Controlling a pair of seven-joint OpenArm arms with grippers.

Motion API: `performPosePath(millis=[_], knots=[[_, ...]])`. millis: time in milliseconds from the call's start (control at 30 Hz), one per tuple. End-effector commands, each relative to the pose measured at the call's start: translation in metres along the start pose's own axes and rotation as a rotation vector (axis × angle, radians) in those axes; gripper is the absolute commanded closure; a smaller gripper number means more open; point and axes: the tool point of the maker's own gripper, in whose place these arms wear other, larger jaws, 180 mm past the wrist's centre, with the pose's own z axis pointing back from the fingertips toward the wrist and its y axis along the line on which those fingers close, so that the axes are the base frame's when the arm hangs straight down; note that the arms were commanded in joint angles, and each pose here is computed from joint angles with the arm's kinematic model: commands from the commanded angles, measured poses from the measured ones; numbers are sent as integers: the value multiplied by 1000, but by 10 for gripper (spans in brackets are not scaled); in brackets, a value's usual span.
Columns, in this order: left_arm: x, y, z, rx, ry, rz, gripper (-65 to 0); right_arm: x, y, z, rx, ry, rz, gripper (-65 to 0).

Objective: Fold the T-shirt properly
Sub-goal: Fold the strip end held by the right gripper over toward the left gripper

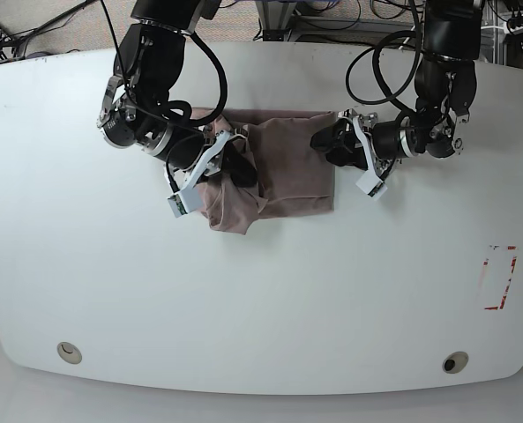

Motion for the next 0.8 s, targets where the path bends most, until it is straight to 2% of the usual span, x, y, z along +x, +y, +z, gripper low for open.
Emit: performPosePath(millis=[0,367,667,767], knots=[[-12,7,3,31,70,-15,-293,16,12,-6,52,-61,18,0],[-14,6,3,31,72,-13,-293,21,38,-28,146,-96,20,0],[-14,6,3,31,72,-13,-293,15,34,-37,160,-99,-27,0],[-14,6,3,30,73,-12,-293,11,31,-41,163,-94,-51,-49]])
